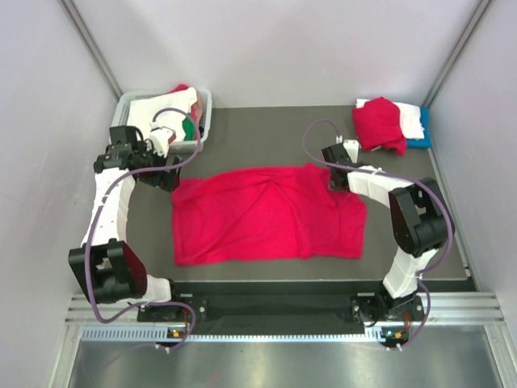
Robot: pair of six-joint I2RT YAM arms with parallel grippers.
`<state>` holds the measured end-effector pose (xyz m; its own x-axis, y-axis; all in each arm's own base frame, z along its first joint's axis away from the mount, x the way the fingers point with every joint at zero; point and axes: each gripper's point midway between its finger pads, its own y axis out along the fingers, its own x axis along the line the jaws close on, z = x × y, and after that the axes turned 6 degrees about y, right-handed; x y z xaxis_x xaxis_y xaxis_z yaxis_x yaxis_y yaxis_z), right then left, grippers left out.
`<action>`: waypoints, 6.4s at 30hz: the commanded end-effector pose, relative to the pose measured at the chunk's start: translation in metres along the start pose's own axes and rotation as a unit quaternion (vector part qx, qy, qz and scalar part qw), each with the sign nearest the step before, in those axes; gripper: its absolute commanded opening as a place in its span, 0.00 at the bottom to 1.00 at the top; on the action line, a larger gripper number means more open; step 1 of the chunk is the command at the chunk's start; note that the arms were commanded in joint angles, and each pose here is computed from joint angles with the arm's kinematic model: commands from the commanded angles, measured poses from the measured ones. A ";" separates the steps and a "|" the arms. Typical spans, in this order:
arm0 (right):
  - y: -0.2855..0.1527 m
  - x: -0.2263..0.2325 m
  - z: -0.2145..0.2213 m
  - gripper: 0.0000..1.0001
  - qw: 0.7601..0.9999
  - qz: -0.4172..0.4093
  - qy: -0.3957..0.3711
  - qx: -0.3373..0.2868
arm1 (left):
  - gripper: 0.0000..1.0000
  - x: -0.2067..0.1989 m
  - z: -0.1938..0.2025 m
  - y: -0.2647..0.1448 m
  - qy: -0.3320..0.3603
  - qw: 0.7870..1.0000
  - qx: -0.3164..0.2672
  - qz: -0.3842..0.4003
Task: Fold and stack the t-shirts
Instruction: Fold the tshirt
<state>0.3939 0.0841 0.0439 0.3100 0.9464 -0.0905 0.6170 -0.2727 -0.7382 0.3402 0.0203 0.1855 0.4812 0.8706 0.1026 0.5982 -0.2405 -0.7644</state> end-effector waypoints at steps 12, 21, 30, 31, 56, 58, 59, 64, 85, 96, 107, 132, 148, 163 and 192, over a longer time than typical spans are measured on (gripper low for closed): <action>-0.001 0.010 0.003 0.30 1.000 -0.021 0.011 0.001 | 0.96 -0.003 -0.005 -0.006 0.008 1.000 -0.013 0.005; 0.000 0.011 0.007 0.00 1.000 -0.025 0.010 0.004 | 0.96 -0.003 -0.001 -0.006 0.013 1.000 -0.009 0.000; -0.012 -0.014 -0.005 0.00 0.999 0.016 0.017 -0.035 | 0.96 -0.003 -0.001 -0.007 0.014 1.000 -0.010 0.000; -0.020 -0.021 -0.015 0.00 0.998 0.021 0.024 -0.051 | 0.96 -0.004 0.000 -0.007 0.013 1.000 -0.007 0.002; -0.073 -0.050 -0.007 0.00 0.998 -0.022 0.039 -0.042 | 0.97 -0.006 -0.015 -0.011 0.008 0.999 -0.028 0.015; -0.082 -0.050 0.006 0.00 0.998 -0.032 0.031 -0.035 | 0.97 -0.008 -0.016 -0.009 0.004 0.999 -0.029 0.021; -0.086 -0.047 0.019 0.00 0.999 -0.034 0.012 -0.028 | 0.97 -0.007 -0.017 -0.009 0.003 0.999 -0.030 0.021; -0.116 -0.048 0.052 0.00 0.998 -0.055 0.001 -0.010 | 0.97 -0.013 -0.019 -0.007 -0.001 0.999 -0.034 0.031; -0.086 0.015 -0.045 1.00 0.995 -0.044 -0.018 -0.089 | 0.97 -0.018 -0.012 0.000 -0.013 0.999 -0.026 0.035; -0.047 0.036 -0.045 0.97 0.996 -0.070 -0.013 -0.047 | 0.97 -0.047 0.046 0.044 -0.042 0.996 0.054 0.055; -0.049 0.034 -0.035 0.85 0.996 -0.078 -0.009 -0.040 | 0.93 -0.050 0.055 0.115 -0.044 0.987 0.129 0.080; -0.043 0.027 -0.019 0.82 0.997 -0.067 -0.012 -0.026 | 0.49 -0.047 0.050 0.128 -0.055 0.987 0.124 0.087; -0.035 0.023 -0.014 0.82 0.998 -0.052 -0.022 -0.025 | 0.41 -0.042 0.051 0.128 -0.048 0.988 0.126 0.070; -0.035 0.025 -0.017 0.82 0.998 -0.053 -0.016 -0.029 | 0.00 -0.038 0.055 0.122 -0.042 0.989 0.129 0.060; -0.032 0.049 -0.051 0.82 0.996 -0.067 0.003 -0.053 | 0.00 -0.013 0.074 0.113 -0.074 0.985 0.136 0.071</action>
<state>0.4022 0.1184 0.0612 0.2078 0.9756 -0.0712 0.6585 -0.1934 -0.7273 0.3537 0.0155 0.0430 0.4158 0.9048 -0.0914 0.3147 -0.2375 -0.9190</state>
